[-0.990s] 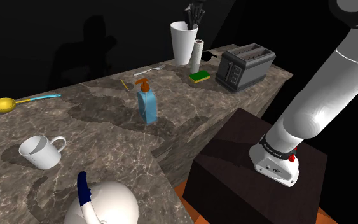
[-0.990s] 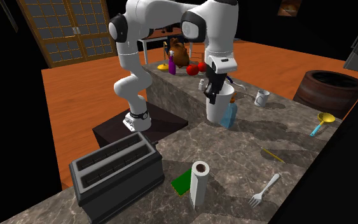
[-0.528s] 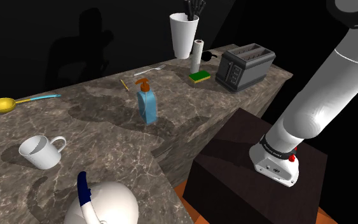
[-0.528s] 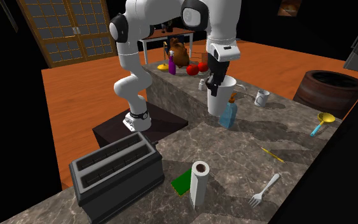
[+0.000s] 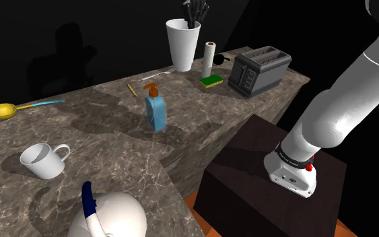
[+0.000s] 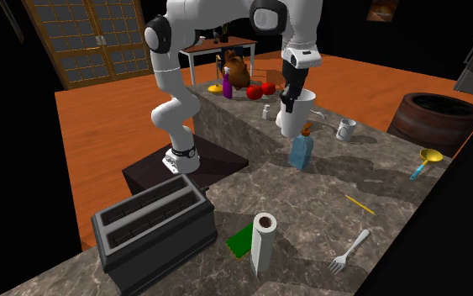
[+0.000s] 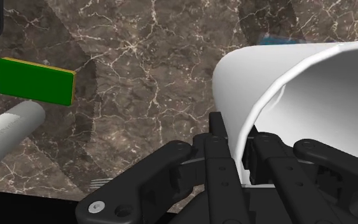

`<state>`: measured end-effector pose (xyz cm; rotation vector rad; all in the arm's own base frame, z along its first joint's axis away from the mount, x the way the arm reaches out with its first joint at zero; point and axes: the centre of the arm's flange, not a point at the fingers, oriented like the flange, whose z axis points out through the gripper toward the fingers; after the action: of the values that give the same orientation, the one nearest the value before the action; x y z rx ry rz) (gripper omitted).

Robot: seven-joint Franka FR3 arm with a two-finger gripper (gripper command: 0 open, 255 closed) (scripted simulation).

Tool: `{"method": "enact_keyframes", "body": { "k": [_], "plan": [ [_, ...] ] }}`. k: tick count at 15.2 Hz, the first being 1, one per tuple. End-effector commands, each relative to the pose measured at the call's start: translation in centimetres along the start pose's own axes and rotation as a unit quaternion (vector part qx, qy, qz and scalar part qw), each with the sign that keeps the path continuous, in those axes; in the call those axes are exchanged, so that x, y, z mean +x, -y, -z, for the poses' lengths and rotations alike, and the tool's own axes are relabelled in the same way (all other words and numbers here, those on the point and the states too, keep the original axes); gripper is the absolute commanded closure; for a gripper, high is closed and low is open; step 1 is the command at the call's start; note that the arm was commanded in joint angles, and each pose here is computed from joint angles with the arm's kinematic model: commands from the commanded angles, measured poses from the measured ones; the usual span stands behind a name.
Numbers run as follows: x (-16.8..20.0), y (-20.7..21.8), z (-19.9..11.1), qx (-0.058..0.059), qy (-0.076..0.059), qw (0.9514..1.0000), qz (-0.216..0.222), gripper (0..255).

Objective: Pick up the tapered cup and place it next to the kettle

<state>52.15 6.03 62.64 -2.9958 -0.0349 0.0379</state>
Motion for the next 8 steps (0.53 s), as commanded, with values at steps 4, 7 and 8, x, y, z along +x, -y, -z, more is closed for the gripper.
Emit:
{"method": "enact_keyframes", "body": {
  "k": [4, 7, 8],
  "plan": [
    [-1.5, 6.4, -1.1, 0.000, 0.000, 1.0000, -0.001, 255],
    [-2.5, 10.2, -1.6, 0.000, 0.000, 1.0000, -0.001, 255],
    [-2.8, 11.5, -1.8, 0.000, 0.000, 1.0000, -0.001, 255]
  ]
}}
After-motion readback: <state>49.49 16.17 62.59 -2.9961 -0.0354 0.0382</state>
